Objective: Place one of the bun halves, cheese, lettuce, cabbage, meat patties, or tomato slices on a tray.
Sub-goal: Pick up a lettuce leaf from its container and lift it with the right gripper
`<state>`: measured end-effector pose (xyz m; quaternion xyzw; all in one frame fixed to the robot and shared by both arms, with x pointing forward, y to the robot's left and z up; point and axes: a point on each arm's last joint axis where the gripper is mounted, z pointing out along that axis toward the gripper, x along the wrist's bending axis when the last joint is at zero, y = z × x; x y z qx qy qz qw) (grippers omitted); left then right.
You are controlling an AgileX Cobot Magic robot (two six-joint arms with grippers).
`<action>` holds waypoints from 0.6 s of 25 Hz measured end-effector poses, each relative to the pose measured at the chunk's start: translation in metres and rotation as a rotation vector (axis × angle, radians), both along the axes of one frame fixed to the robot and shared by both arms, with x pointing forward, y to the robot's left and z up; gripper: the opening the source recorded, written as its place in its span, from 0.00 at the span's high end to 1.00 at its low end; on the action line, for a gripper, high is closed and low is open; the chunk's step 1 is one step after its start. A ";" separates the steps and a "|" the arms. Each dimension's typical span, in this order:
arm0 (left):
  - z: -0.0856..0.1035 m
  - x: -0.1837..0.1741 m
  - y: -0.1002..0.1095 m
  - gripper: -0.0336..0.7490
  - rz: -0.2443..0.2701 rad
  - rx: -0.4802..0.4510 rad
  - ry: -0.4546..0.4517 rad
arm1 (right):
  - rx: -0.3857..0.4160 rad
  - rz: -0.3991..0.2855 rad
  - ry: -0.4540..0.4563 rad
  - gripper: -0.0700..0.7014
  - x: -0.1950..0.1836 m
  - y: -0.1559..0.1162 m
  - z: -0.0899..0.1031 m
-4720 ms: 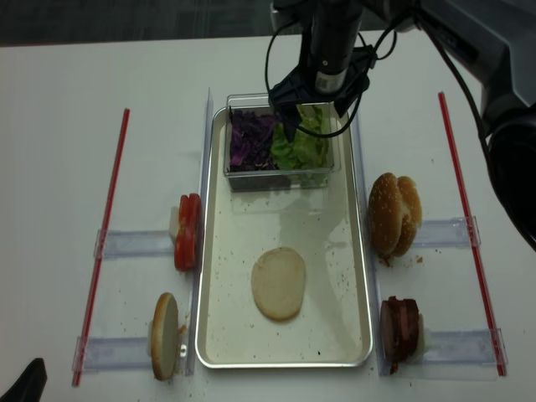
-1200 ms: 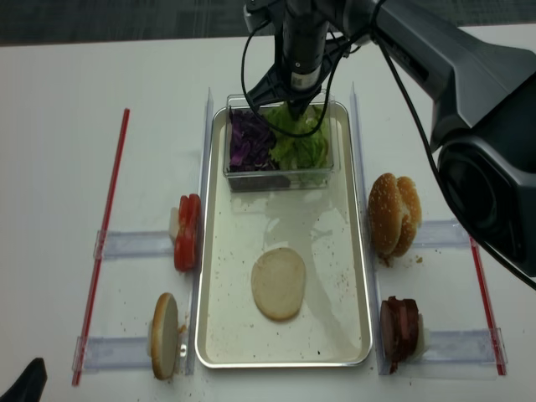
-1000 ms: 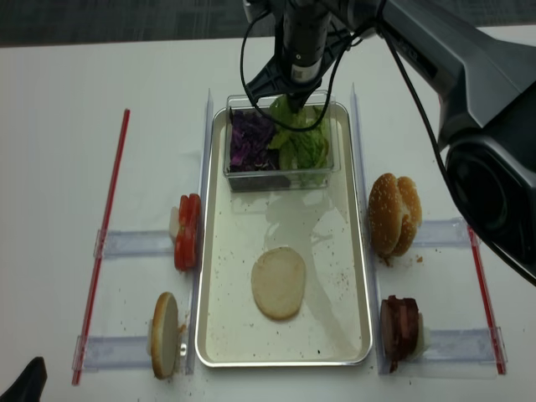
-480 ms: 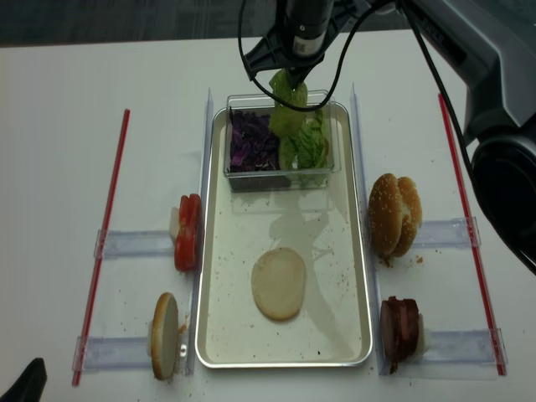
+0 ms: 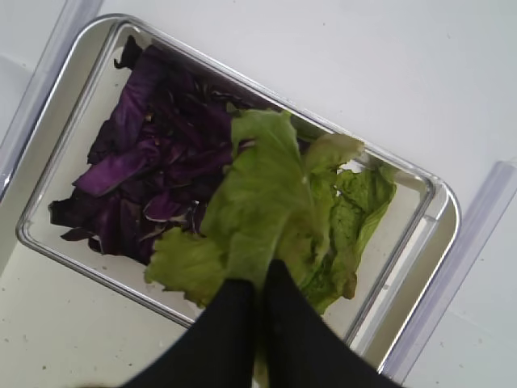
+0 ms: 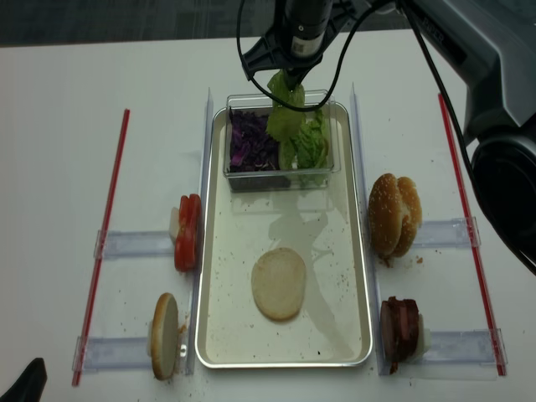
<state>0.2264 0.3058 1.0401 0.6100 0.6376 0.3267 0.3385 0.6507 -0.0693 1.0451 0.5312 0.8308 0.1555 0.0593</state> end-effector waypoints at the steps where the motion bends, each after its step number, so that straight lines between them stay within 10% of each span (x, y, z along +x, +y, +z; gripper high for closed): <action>1: 0.000 0.000 0.000 0.24 0.000 0.000 0.000 | 0.000 0.000 0.000 0.84 0.000 0.000 0.000; 15: 0.000 0.000 0.000 0.24 0.000 0.000 0.000 | 0.052 0.001 -0.054 0.84 -0.013 -0.005 0.036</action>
